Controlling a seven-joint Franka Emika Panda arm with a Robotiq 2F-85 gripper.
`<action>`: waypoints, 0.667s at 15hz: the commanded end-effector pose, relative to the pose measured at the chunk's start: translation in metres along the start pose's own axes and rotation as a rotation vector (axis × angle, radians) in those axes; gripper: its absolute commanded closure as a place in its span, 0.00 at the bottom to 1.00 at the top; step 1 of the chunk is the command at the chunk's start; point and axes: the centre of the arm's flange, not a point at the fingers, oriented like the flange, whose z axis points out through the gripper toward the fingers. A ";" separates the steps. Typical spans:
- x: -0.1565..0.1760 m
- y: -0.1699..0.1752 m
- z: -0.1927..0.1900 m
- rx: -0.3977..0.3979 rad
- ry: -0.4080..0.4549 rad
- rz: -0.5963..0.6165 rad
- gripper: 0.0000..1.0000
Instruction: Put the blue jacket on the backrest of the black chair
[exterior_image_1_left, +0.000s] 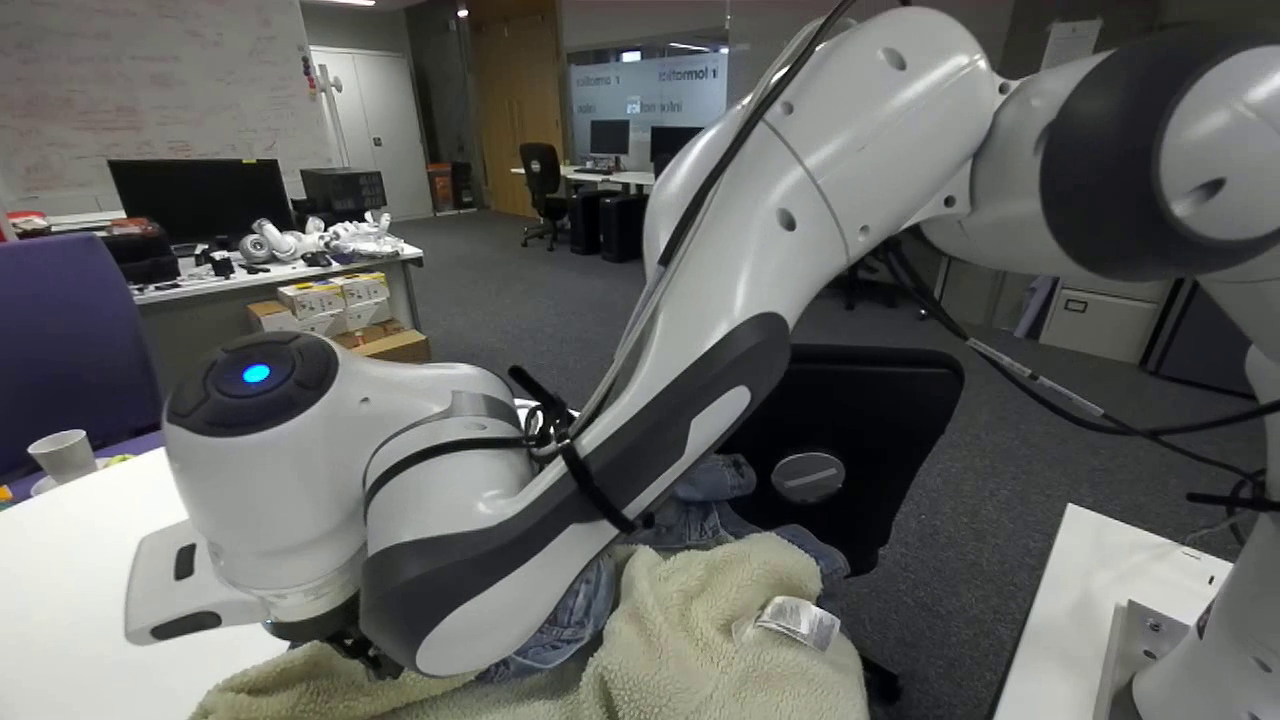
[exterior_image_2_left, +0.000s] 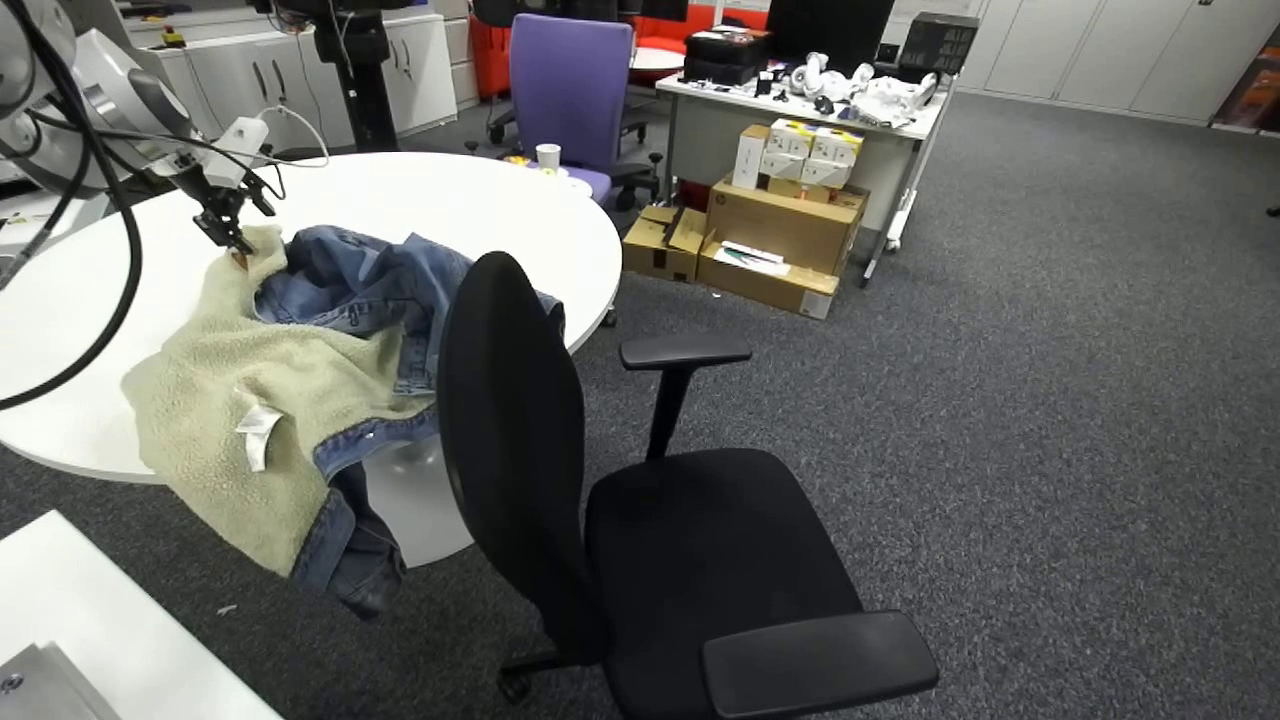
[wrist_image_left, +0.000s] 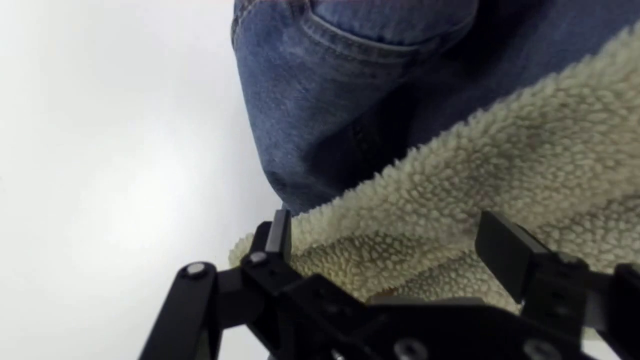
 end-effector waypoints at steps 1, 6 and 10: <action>0.019 0.019 0.028 -0.066 -0.001 -0.070 0.00; 0.053 0.018 0.047 -0.112 0.016 -0.071 0.00; 0.068 0.031 0.036 -0.164 0.016 -0.029 0.00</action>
